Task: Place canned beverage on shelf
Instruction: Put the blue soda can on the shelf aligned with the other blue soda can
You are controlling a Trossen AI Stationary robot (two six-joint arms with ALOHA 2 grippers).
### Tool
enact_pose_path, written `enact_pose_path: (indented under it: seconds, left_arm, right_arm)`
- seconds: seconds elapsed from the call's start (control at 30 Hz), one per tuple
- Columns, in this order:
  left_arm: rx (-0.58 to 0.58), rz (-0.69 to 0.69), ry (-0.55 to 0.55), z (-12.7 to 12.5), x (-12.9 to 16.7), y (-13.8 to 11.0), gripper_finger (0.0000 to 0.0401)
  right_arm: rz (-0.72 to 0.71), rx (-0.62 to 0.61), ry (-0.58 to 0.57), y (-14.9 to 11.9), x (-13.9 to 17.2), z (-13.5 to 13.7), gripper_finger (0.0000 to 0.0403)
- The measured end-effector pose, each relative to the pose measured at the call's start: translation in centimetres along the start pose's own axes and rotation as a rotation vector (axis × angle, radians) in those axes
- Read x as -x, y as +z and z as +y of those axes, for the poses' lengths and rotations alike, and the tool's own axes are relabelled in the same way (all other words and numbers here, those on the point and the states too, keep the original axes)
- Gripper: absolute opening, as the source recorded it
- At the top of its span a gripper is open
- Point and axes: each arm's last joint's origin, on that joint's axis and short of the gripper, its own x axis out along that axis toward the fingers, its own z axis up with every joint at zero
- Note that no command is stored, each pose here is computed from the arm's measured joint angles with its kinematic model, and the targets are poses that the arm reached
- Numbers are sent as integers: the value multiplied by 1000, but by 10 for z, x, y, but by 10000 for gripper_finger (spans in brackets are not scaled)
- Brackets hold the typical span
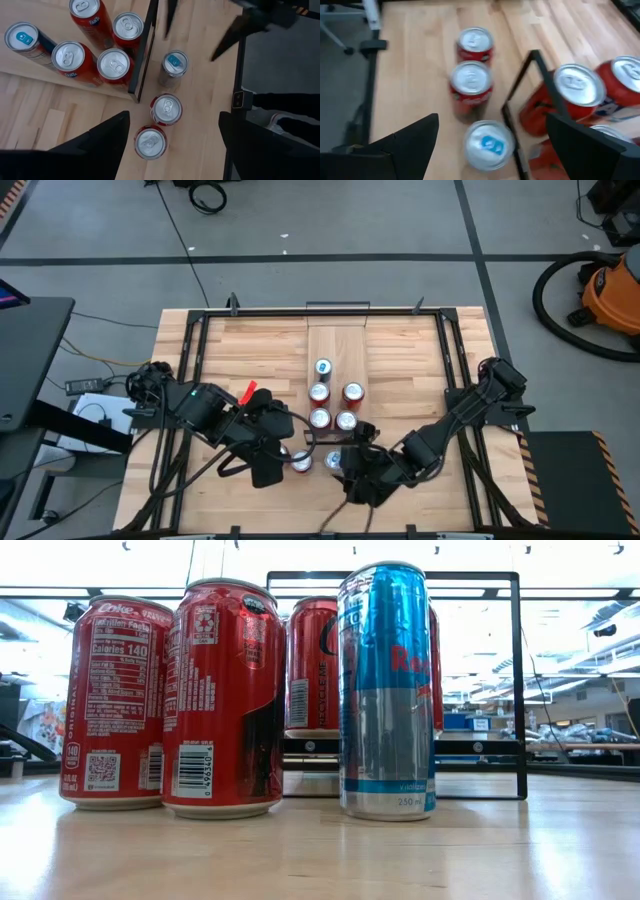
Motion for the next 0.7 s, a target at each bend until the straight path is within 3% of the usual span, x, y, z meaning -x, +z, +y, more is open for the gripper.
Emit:
enact_pose_path:
  seconds: [0.23,0.43,0.7]
  left_arm:
    - [-2,1,1,0,0,0,318]
    - [-2,3,2,0,0,0,318]
    - [5,9,6,1,0,-1,318]
  right_arm:
    - [5,-59,46,-13,13,18,376]
    - [88,-92,111,-39,18,51,374]
    - [175,-112,9,-76,19,86,373]
